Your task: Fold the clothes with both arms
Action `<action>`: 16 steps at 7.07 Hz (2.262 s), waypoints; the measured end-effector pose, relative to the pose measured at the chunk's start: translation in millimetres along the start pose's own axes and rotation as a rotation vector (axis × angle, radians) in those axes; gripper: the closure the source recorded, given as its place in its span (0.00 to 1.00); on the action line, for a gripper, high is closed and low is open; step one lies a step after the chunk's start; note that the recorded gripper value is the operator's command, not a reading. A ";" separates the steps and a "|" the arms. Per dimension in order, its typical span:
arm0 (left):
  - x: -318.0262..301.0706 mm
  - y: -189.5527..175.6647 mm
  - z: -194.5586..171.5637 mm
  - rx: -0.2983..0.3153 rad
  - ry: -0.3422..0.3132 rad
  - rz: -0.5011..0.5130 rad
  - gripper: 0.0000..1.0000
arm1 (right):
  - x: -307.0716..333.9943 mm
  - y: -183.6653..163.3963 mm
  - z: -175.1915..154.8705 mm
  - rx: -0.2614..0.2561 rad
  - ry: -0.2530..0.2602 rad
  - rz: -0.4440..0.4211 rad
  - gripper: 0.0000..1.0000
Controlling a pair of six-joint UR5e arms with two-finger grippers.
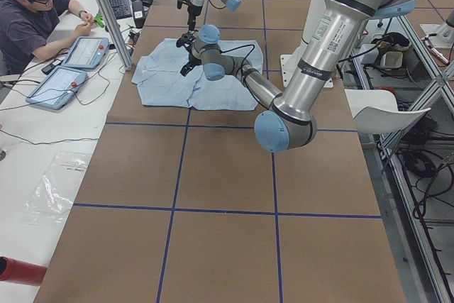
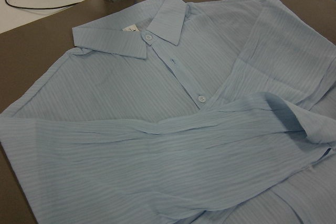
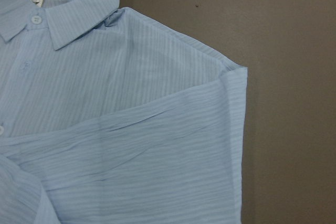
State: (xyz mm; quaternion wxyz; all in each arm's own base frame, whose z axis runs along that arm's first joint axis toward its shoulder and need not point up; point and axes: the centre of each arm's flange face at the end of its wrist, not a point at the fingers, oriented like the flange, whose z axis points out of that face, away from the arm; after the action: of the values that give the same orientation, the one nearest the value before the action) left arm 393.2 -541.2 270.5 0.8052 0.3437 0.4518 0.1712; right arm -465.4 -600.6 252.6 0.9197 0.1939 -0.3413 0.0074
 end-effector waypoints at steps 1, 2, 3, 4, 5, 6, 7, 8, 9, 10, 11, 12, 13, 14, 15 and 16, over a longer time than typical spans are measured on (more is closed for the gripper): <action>-4.4 -0.2 -1.9 0.000 -0.002 0.002 0.00 | -34.8 -1.4 0.6 0.000 0.032 -0.009 0.00; -6.9 -0.6 -3.3 0.001 -0.003 0.002 0.00 | -67.8 -4.1 6.1 0.004 0.060 -0.011 0.00; -8.4 -0.9 -4.0 0.002 -0.004 0.001 0.00 | -94.9 -4.3 15.4 0.013 0.092 -0.017 0.00; -8.8 -0.8 -4.2 0.002 -0.005 0.001 0.00 | -112.4 1.5 25.8 0.024 0.128 -0.029 0.00; -9.3 -1.0 -4.5 0.003 -0.005 0.000 0.00 | -123.5 10.4 33.3 0.029 0.159 -0.038 0.00; -9.7 -1.2 -4.7 0.003 -0.006 -0.001 0.00 | -131.1 20.0 38.5 0.029 0.183 -0.042 0.00; -9.9 -1.1 -4.6 0.003 -0.007 -0.003 0.00 | -136.4 29.1 44.0 0.027 0.205 -0.050 0.00; -10.0 -0.9 -4.2 0.003 -0.007 -0.005 0.00 | -138.9 36.6 51.2 0.023 0.229 -0.059 0.00; -9.8 -0.7 -4.0 0.003 -0.007 -0.007 0.00 | -139.5 42.8 57.2 0.014 0.250 -0.066 0.00; -9.8 -0.7 -3.9 0.002 -0.007 -0.009 0.00 | -139.5 47.8 61.1 0.004 0.272 -0.073 0.00; -10.0 -0.6 -3.7 0.002 -0.007 -0.011 0.00 | -139.3 51.9 63.7 -0.004 0.294 -0.081 0.00; -9.8 -0.3 -3.3 0.001 -0.007 -0.011 0.00 | -137.0 54.3 66.2 -0.011 0.317 -0.090 0.00; -9.6 -0.1 -3.1 0.001 -0.007 -0.012 0.00 | -133.2 55.3 68.4 -0.017 0.346 -0.107 0.00; -9.5 0.4 -2.7 0.000 -0.006 -0.013 0.00 | -127.8 55.6 70.8 -0.026 0.379 -0.143 0.00; -9.6 1.0 -2.1 -0.001 -0.007 -0.014 0.00 | -117.7 51.9 73.2 -0.032 0.416 -0.199 0.00; -9.7 1.3 -1.8 -0.002 -0.008 -0.015 0.00 | -99.8 38.9 73.8 -0.035 0.452 -0.255 0.00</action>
State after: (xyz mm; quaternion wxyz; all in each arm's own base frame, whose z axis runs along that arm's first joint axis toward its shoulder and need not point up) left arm 386.5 -545.3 276.7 0.8085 0.3404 0.4511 0.1644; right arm -593.7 -579.5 254.3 0.9693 0.2130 -0.0999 -0.0714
